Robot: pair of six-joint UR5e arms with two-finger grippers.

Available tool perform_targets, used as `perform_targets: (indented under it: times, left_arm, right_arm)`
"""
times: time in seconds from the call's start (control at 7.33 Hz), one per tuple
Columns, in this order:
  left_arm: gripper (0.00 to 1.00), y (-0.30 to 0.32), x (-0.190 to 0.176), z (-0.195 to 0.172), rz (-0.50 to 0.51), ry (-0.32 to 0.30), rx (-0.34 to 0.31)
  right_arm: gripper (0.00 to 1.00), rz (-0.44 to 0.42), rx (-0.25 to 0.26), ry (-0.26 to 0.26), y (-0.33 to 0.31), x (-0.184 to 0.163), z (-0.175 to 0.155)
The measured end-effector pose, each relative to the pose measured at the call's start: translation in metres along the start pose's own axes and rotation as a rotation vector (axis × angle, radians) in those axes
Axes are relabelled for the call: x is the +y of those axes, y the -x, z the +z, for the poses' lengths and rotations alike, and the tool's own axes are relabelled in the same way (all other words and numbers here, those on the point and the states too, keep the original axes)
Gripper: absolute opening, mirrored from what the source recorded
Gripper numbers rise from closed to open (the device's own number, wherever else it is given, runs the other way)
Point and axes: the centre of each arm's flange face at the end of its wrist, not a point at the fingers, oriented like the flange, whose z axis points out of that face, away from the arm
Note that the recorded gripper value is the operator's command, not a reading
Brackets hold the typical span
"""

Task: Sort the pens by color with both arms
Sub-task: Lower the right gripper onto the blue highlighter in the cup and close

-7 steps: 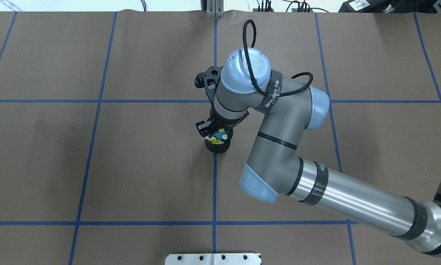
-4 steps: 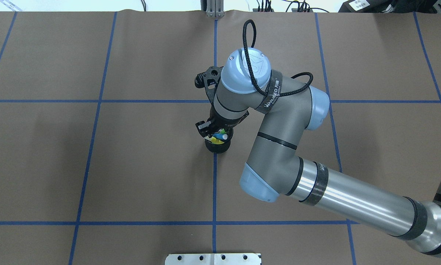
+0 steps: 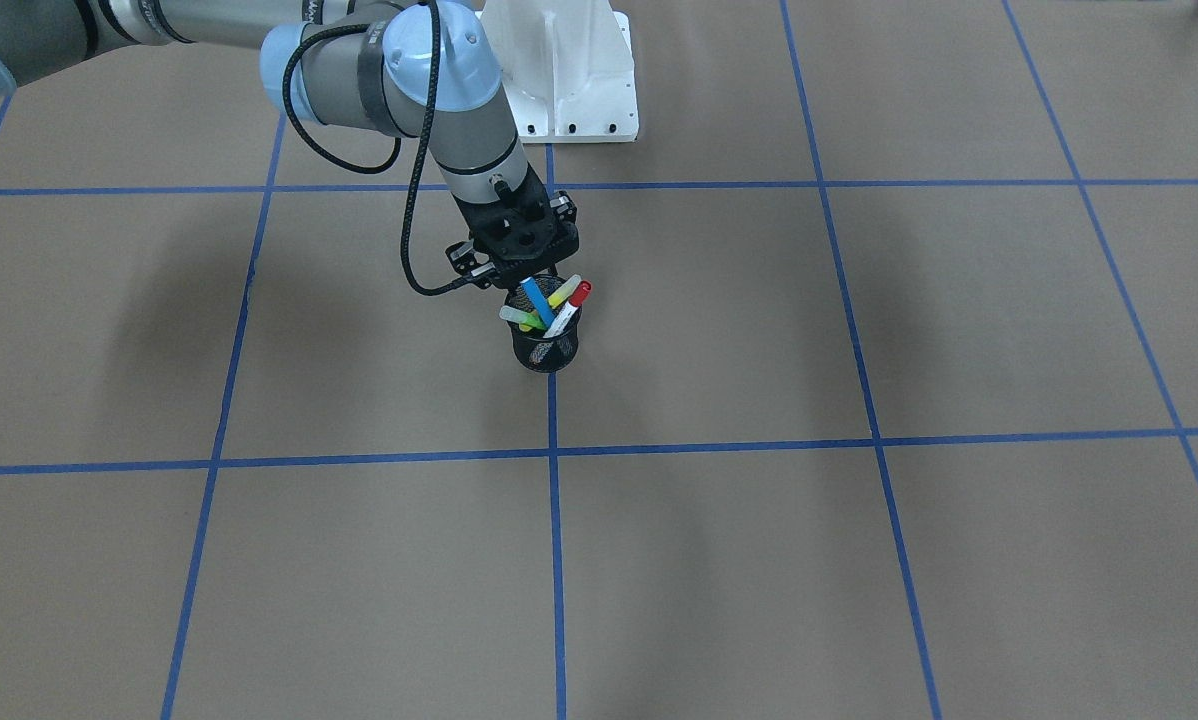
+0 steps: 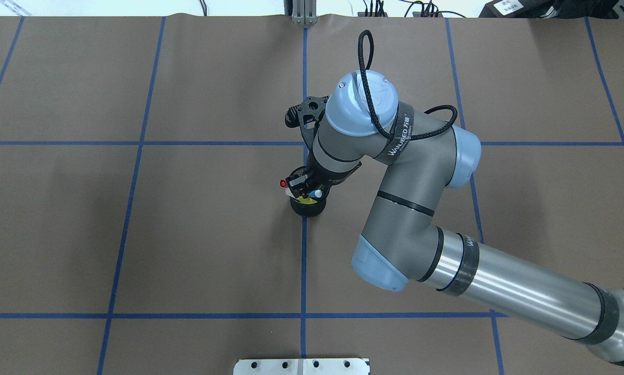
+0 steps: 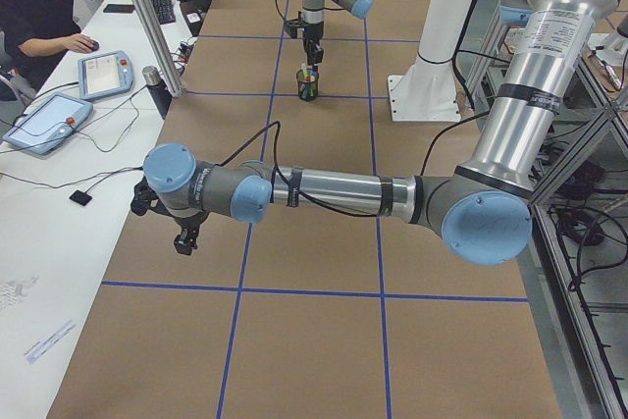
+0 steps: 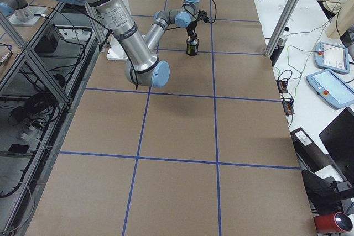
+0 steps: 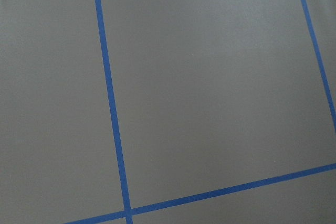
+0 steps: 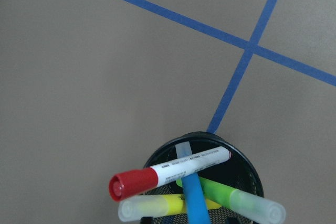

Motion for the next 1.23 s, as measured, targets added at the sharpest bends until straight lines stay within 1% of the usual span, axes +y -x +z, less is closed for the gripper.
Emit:
perform_targets:
  times: [0.68,1.23]
  left_arm:
    - [1.0,-0.0001,0.0002,0.0,-0.005,0.0,0.0]
    - [1.0,0.001,0.0004,0.0007,-0.007,0.001,0.0]
  right_arm:
    - [0.55,0.001,0.002,0.0,-0.0006,-0.0009,0.0035]
    - [0.5,-0.001,-0.002,-0.002,0.0023,-0.0024,0.0032]
